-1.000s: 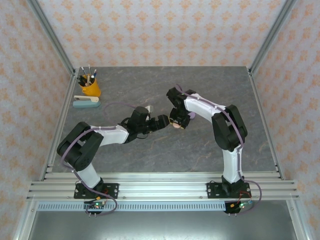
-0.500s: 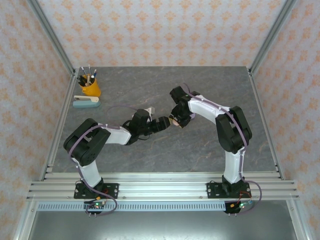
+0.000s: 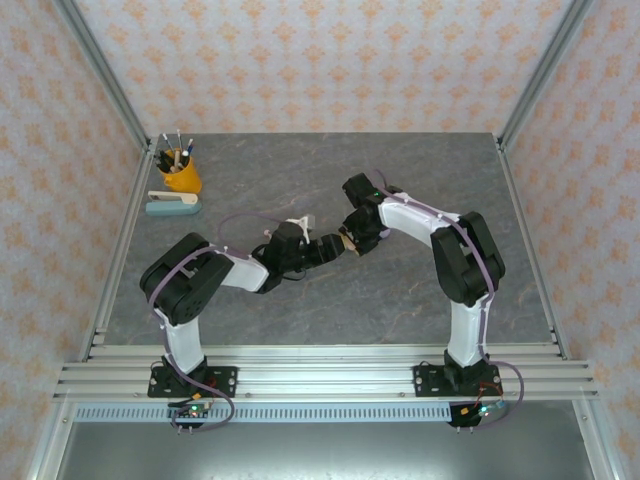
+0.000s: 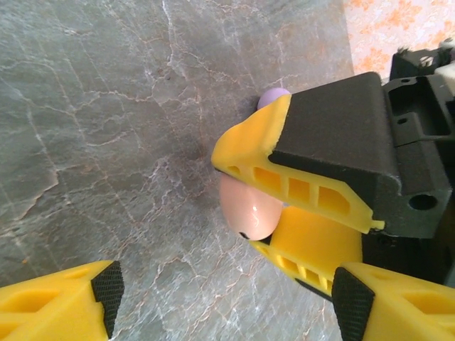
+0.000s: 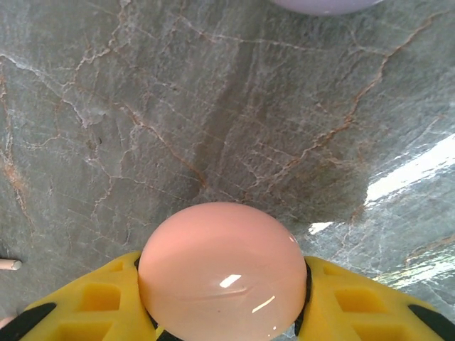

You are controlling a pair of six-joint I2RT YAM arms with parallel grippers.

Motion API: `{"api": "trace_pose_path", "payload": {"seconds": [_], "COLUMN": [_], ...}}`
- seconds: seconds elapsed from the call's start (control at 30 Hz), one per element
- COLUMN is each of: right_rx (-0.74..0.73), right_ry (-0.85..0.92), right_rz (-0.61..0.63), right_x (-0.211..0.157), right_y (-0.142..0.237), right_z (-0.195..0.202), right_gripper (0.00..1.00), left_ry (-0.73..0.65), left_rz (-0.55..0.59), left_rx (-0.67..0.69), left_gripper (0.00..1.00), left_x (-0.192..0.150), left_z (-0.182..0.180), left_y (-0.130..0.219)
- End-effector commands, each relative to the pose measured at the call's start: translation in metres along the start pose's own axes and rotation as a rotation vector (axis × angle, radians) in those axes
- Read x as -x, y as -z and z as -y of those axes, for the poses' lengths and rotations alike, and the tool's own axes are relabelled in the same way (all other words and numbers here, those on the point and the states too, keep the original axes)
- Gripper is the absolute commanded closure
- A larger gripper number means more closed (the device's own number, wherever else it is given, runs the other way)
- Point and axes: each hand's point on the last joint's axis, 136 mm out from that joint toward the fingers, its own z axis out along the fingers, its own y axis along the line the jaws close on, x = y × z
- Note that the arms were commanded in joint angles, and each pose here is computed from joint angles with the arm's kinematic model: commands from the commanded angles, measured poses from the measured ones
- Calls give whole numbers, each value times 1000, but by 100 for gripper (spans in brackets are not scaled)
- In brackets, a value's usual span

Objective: Insert the wireless bluetooth earbuds into the charging case

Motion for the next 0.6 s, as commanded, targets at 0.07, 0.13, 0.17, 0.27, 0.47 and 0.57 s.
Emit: {"api": "trace_pose_path", "payload": {"seconds": [0.07, 0.13, 0.17, 0.27, 0.47, 0.57], "right_rx": [46, 57, 62, 71, 86, 95], "right_ry": [-49, -61, -66, -74, -78, -81], "right_rz": [-9, -17, -22, -24, -30, -35], "right_x": [-1, -1, -2, -2, -2, -2], "right_y": [7, 6, 6, 7, 11, 12], "right_z": [-7, -8, -9, -11, -14, -16], "right_gripper": [61, 61, 61, 61, 61, 61], "left_ry": [12, 11, 19, 25, 45, 56], "left_rz": [10, 17, 4, 9, 16, 27], "left_rx": [-2, -12, 10, 8, 4, 4], "left_gripper": [25, 26, 27, 29, 33, 34], "left_x": [-4, -2, -9, -9, -12, -11], "left_z": [0, 4, -6, -7, -11, -13], "left_y": [-11, -12, -17, -20, -27, -29]}}
